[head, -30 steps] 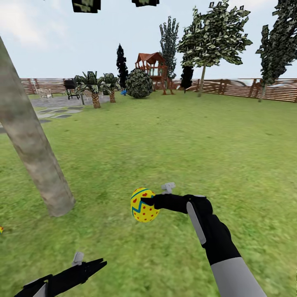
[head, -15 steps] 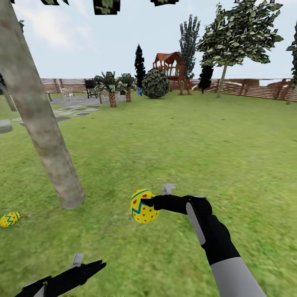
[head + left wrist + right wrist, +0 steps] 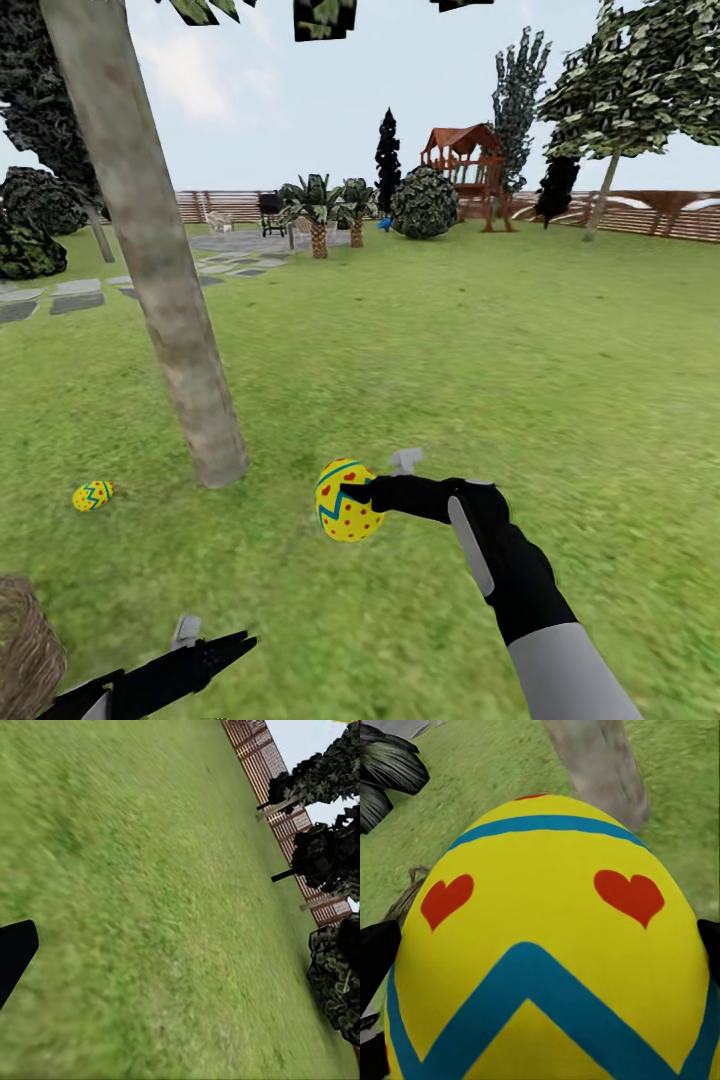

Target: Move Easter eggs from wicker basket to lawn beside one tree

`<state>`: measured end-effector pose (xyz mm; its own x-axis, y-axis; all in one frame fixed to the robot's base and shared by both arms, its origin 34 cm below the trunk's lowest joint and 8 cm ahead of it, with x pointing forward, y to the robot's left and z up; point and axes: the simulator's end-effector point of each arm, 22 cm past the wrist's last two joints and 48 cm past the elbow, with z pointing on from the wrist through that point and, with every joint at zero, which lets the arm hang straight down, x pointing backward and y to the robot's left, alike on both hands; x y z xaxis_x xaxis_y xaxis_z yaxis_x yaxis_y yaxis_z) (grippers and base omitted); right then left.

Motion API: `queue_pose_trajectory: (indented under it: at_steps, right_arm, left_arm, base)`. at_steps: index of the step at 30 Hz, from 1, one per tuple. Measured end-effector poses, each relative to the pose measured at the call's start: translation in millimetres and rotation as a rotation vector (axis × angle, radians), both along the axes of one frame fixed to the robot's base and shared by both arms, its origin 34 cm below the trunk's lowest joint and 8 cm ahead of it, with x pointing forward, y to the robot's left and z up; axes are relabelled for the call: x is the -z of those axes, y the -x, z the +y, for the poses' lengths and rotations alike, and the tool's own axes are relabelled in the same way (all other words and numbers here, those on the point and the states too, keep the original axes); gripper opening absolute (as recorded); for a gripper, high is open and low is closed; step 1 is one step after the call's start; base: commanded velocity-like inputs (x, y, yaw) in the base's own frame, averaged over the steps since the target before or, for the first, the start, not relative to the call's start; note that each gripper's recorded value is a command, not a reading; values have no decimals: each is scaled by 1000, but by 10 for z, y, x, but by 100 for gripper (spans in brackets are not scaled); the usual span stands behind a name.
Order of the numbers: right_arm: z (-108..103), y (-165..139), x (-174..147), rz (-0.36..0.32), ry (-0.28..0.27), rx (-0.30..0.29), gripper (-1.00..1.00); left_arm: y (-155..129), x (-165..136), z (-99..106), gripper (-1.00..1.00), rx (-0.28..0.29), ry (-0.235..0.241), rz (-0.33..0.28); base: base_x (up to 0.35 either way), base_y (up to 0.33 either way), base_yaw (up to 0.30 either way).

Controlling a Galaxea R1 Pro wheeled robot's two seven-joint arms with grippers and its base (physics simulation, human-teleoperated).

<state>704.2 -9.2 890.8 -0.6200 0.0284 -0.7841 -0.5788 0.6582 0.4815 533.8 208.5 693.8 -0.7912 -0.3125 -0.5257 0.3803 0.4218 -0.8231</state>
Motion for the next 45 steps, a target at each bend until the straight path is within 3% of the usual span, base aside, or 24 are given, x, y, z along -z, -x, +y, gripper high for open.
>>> queue_pose_trajectory:
  at_steps: [13, 19, 21, 26, 35, 45]
  right_arm:
    - [229, 168, 158, 15, 45, -70, -100]
    - [301, 154, 230, -28, 55, -79, -100]
    - [321, 168, 242, -29, 58, -84, -100]
    - [383, 213, 267, -32, 70, -104, -100]
    - [396, 180, 375, -60, 70, -97, -100]
    - [393, 158, 359, -76, 68, -92, -100]
  left_arm:
    - [4, 0, -3, 100, 1, -1, 0]
    - [5, -3, -1, 100, 1, 2, 1]
    - [32, -58, -29, 100, 17, 26, -8]
    - [39, -74, -37, 100, 22, 33, -10]
    - [44, -64, -35, 100, 21, 34, -7]
    - [42, -61, -27, 100, 21, 32, -6]
  base:
    - [161, -184, 292]
    - [187, -246, 292]
    - [178, -256, 292]
    - [178, -256, 292]
    - [177, -256, 282]
    - [174, -251, 28]
